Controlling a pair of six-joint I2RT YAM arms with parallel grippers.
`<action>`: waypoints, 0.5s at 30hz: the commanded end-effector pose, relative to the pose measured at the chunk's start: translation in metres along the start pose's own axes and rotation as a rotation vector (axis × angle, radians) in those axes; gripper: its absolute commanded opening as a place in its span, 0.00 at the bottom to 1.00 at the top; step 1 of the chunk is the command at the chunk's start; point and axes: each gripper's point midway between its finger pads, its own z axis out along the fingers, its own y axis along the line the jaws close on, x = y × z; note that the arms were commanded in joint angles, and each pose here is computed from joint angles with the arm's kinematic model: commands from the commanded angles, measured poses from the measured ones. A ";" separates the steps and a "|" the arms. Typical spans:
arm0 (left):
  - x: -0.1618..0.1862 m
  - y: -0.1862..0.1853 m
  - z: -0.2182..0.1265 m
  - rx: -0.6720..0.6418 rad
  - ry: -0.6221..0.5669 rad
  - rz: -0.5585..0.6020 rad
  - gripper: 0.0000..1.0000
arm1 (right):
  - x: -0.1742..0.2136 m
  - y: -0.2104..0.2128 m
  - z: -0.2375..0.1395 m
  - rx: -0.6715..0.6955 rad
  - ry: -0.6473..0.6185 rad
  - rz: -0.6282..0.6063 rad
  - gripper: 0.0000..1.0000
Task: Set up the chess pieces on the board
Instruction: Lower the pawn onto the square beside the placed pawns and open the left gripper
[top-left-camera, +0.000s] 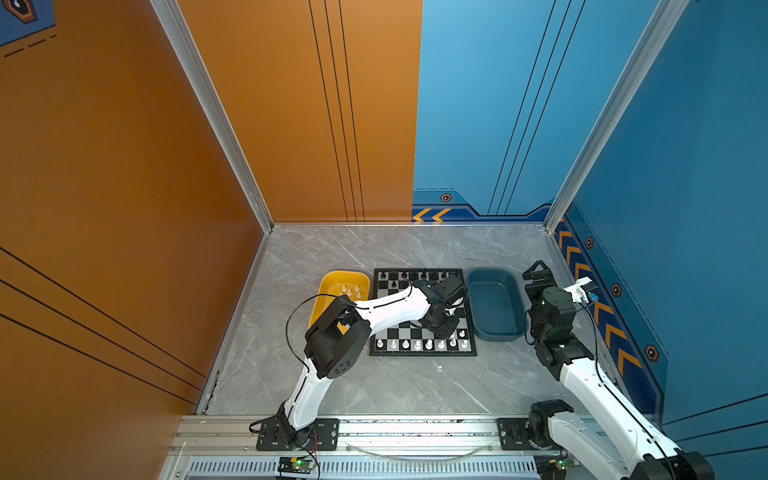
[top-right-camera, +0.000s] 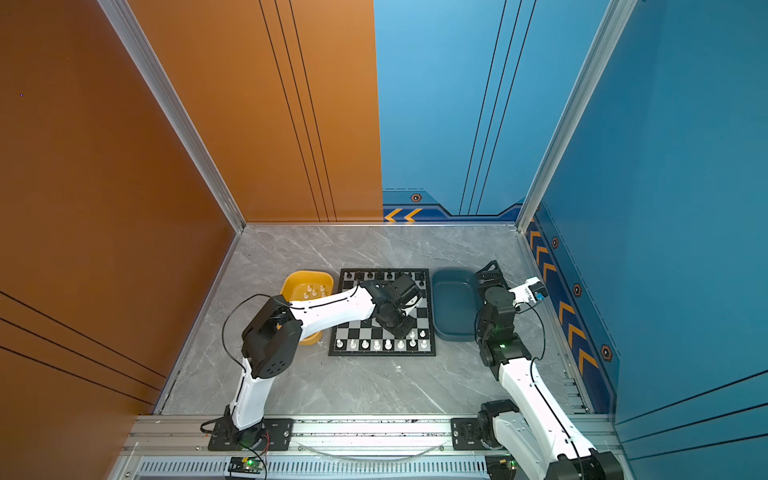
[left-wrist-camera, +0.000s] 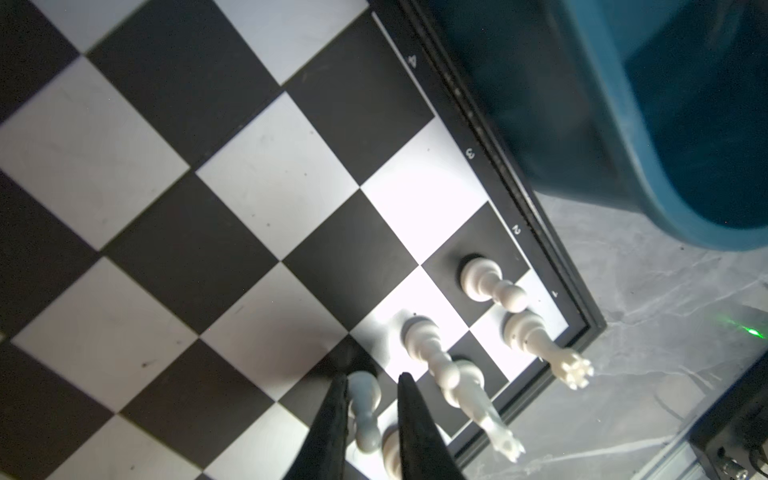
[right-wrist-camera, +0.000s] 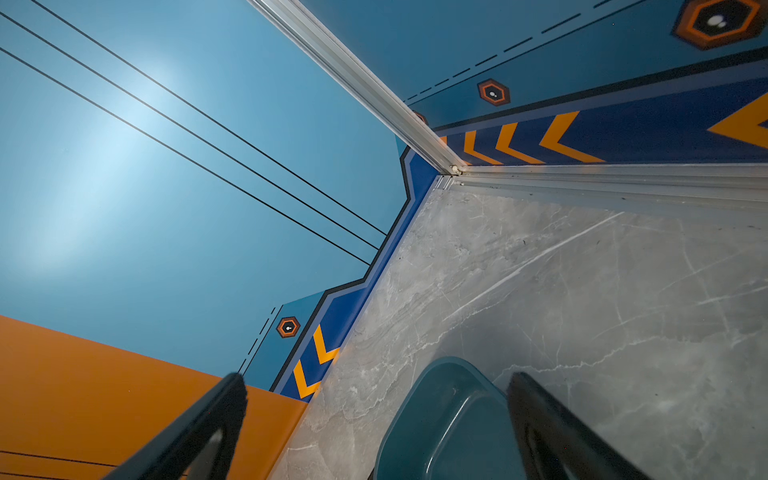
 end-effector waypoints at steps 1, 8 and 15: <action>0.008 -0.003 0.004 -0.007 0.042 0.018 0.24 | -0.001 0.001 -0.001 -0.007 0.001 0.012 1.00; 0.003 0.002 -0.007 -0.042 0.006 0.021 0.26 | -0.002 0.001 -0.001 -0.007 0.000 0.013 1.00; -0.010 0.008 -0.030 -0.071 -0.060 0.016 0.28 | -0.002 0.001 -0.002 -0.008 0.000 0.013 1.00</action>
